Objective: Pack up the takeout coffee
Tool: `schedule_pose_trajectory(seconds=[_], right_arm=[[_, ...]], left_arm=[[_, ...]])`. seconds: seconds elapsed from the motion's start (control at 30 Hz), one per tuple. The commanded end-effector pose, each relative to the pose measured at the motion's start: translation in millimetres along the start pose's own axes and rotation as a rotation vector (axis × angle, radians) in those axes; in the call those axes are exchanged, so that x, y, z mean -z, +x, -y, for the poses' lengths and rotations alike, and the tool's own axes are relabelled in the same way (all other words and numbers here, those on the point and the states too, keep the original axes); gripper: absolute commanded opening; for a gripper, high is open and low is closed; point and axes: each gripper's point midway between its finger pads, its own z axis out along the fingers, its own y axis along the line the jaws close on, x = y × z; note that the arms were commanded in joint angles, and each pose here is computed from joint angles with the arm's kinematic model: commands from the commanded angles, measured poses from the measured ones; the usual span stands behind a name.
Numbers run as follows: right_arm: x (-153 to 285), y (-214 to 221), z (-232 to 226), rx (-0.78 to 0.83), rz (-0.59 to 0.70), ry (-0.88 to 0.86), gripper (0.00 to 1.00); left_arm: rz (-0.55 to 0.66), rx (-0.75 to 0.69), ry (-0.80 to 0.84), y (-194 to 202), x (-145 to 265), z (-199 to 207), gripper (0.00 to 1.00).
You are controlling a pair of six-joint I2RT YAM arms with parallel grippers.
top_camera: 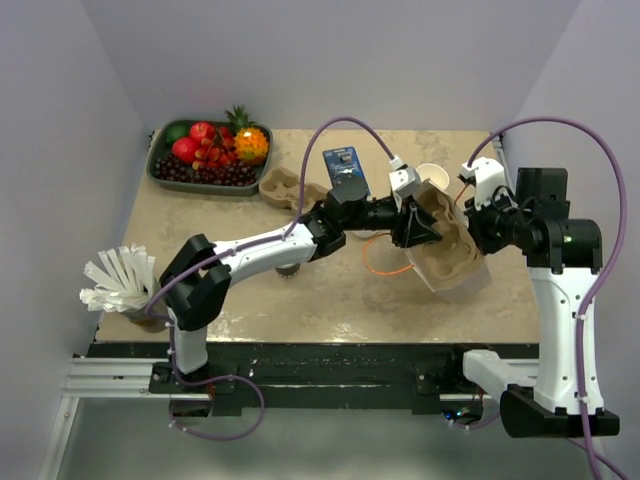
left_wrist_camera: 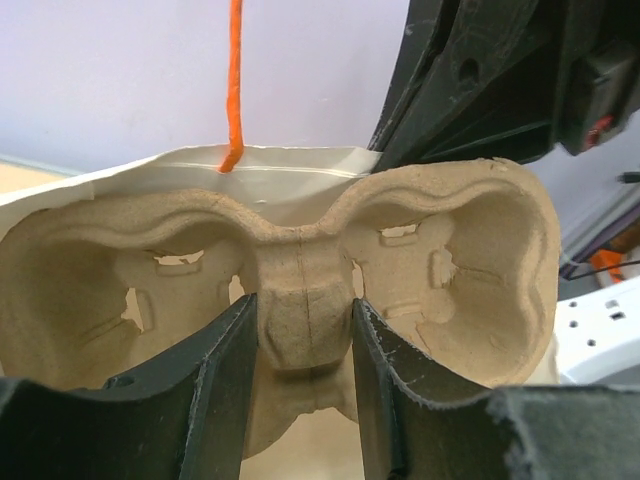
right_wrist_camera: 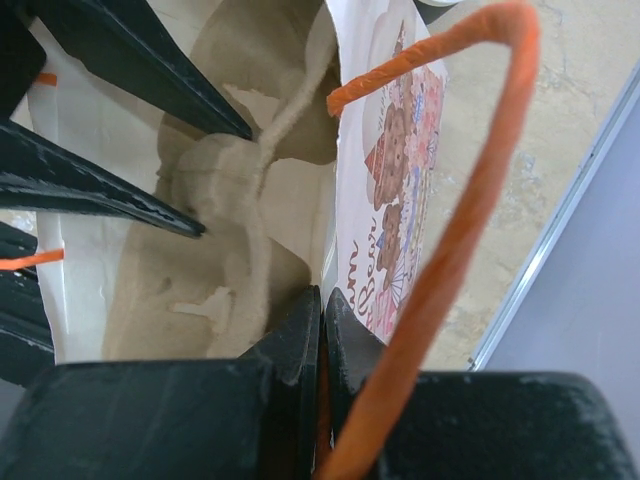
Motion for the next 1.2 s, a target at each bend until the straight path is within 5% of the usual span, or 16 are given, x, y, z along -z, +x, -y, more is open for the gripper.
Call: schedule_pose_trajectory(seconds=[0.0,0.5,1.17], right_arm=[[2.2,-7.2,-2.6,-0.024,0.021,-0.010,0.00],[0.9,0.5,-5.9,-0.044,0.001,-0.016,0.00],[3.2,-1.8,-24.0,-0.079,0.046,-0.091,0.00]], left_arm=[[0.001,-0.139,-0.095,-8.3,-15.7,-9.0,0.00],[-0.155,-0.246,-0.230,16.9,0.0,-24.7,0.00],[-0.162,-0.410,-0.261,52.6,-10.2,-18.7,0.00]])
